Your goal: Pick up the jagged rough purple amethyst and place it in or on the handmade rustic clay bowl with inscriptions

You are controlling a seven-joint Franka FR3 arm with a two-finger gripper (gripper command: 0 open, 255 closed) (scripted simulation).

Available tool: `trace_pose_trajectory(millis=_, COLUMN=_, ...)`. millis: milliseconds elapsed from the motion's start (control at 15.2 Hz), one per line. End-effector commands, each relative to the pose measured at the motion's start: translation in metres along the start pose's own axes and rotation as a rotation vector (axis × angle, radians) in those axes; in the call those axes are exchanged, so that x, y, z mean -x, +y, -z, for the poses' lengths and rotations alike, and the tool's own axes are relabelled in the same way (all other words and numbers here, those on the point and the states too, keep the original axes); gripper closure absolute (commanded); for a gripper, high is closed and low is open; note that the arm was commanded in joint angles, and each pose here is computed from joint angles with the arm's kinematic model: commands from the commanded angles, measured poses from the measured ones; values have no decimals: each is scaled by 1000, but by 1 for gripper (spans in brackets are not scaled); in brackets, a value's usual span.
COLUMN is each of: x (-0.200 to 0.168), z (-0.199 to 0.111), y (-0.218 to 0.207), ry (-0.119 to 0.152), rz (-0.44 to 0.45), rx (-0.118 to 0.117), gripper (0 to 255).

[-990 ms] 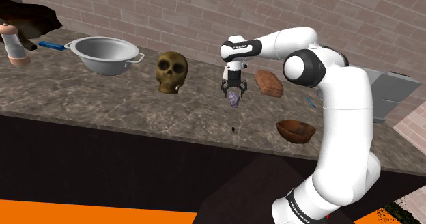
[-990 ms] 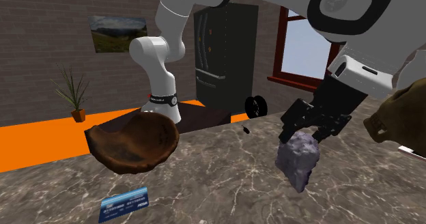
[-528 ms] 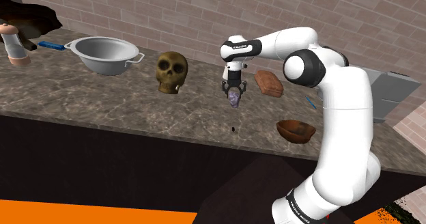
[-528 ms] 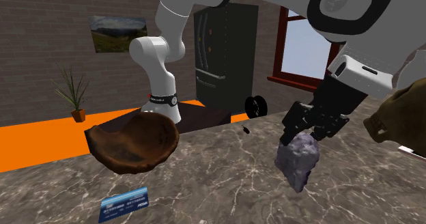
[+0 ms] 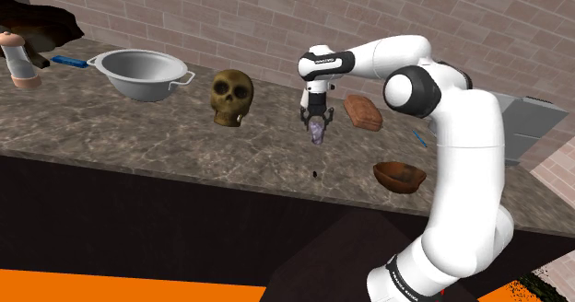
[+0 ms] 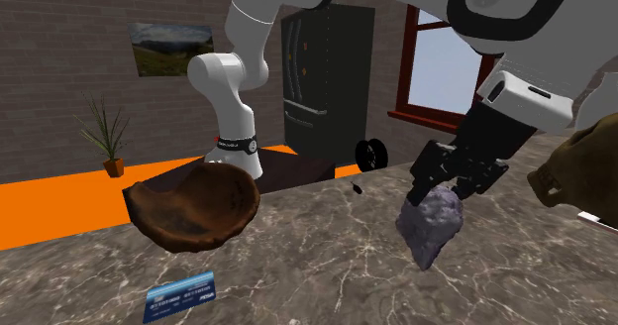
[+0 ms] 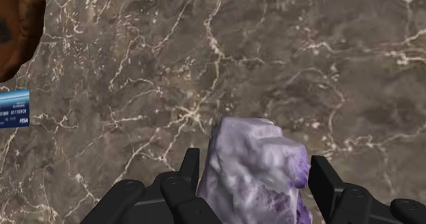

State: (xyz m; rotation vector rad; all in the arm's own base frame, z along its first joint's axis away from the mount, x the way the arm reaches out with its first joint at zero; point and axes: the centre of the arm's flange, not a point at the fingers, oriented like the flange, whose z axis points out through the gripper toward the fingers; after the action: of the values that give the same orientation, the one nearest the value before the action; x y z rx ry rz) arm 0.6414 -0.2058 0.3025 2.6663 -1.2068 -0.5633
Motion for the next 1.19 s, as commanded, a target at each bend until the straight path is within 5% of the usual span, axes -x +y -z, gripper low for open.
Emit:
trace_pose_trajectory(millis=0, x=3, z=10, y=3, ry=0, rz=0, rx=0, gripper=255)
trace_pose_trajectory(millis=1122, x=28, z=92, y=29, ry=0, rz=0, rx=0, gripper=255)
